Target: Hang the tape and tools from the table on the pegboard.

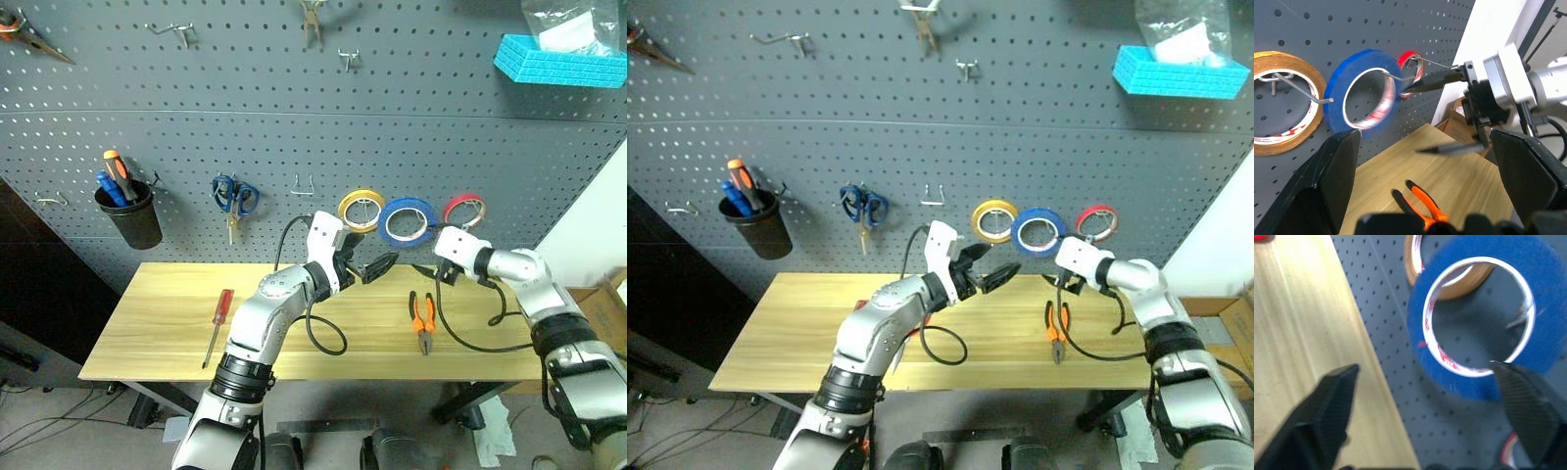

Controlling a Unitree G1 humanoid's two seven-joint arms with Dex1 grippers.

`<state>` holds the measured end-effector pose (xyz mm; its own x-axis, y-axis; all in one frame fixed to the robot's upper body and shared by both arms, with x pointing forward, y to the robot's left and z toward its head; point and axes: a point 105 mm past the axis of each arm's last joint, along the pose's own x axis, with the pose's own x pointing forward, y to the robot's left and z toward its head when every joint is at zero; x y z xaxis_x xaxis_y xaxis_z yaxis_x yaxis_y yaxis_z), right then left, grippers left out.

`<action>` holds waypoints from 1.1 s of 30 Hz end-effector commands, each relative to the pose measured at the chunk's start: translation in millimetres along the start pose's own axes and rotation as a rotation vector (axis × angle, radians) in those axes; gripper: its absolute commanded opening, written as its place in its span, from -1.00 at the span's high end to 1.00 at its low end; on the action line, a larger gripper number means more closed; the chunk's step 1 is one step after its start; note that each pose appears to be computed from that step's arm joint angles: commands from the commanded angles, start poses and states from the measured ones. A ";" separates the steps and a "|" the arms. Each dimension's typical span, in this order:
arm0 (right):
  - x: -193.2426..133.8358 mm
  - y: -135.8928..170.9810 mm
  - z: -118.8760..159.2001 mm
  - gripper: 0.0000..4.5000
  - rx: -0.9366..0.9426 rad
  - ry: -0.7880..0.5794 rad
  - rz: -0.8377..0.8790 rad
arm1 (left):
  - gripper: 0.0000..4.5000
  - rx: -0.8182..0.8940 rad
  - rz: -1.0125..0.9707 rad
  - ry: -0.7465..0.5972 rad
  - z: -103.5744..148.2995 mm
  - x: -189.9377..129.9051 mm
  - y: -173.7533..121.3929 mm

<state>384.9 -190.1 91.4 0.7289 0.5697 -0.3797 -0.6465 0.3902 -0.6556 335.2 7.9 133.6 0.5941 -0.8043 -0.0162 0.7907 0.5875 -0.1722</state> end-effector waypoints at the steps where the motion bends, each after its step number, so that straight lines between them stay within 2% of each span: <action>1: -24.0 -6.5 2.5 -0.99 0.051 -0.001 -0.111 | -1.00 0.009 -0.033 -0.004 -1.1 -3.5 -11.0; 7: -55.0 33.1 -16.1 -0.99 0.443 0.175 -0.259 | -1.00 0.001 -0.001 0.124 -46.5 -42.3 -11.0; 13: -43.6 61.9 -34.2 -0.99 0.926 0.393 -0.346 | -1.00 -0.009 0.036 0.215 -74.6 -68.0 -10.4; 16: -30.3 63.1 -35.2 -0.99 1.087 0.467 -0.358 | -1.00 -0.001 0.035 0.227 -73.9 -72.5 -10.5; 22: -8.7 61.0 -38.3 -0.99 1.250 0.567 -0.325 | -1.00 0.012 0.077 0.226 -65.2 -75.2 -0.4; 33: 1.4 60.4 -57.0 -0.99 1.198 0.673 -0.341 | -1.00 -0.031 0.108 0.228 -64.1 -88.5 -17.5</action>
<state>359.0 -202.8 14.9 0.6265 0.0292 -0.7788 0.0296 0.9977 0.0613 264.8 69.1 61.8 0.6248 -0.7202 -0.3016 0.7001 0.6878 -0.1918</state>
